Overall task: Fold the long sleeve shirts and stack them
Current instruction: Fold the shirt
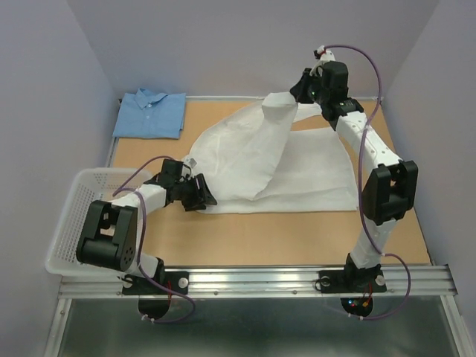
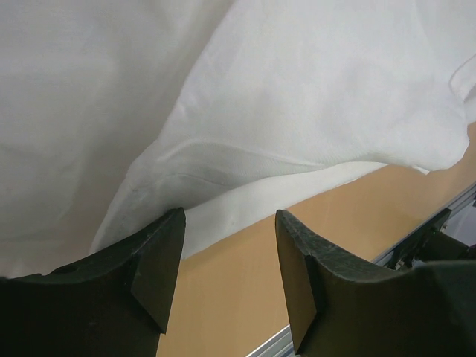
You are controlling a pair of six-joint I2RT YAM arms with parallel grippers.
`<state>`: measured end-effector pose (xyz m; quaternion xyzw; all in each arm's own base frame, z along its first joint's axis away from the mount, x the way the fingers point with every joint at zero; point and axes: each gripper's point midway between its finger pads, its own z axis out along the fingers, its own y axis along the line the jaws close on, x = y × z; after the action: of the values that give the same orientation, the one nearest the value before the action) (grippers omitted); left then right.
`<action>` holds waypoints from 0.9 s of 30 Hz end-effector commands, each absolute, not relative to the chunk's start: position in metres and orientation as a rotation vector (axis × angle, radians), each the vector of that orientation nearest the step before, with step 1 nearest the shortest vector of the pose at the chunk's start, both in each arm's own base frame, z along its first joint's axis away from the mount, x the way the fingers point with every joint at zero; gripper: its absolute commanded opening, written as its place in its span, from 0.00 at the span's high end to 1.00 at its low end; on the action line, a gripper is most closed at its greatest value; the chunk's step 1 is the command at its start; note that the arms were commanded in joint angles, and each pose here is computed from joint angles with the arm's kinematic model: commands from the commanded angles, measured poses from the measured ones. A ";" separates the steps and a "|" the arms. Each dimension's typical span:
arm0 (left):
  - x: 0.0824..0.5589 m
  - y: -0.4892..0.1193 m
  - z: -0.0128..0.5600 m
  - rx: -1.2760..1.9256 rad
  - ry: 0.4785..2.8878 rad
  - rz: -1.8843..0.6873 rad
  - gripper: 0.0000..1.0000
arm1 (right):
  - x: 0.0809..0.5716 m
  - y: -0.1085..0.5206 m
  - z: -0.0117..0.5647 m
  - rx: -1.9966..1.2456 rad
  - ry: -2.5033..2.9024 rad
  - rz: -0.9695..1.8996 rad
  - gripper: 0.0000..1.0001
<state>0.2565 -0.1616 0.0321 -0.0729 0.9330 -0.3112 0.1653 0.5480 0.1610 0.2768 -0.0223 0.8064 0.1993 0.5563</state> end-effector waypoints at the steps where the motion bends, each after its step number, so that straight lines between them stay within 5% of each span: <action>1: 0.249 -0.155 0.043 -0.210 2.675 -0.851 0.36 | 0.544 0.206 0.338 -0.208 1.753 0.735 0.99; 10: 0.304 -0.153 0.125 -0.231 2.413 -0.793 0.31 | 0.478 0.247 0.363 -0.565 1.664 1.008 0.99; 27: 0.317 -0.149 0.107 -0.286 2.433 -0.742 0.25 | 0.322 0.202 0.160 -0.792 2.101 0.486 0.96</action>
<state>0.3119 -0.1514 0.1050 -0.1032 0.9151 -0.2788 0.2724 0.3425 0.2180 0.2051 -0.2951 0.8011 0.2806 0.4386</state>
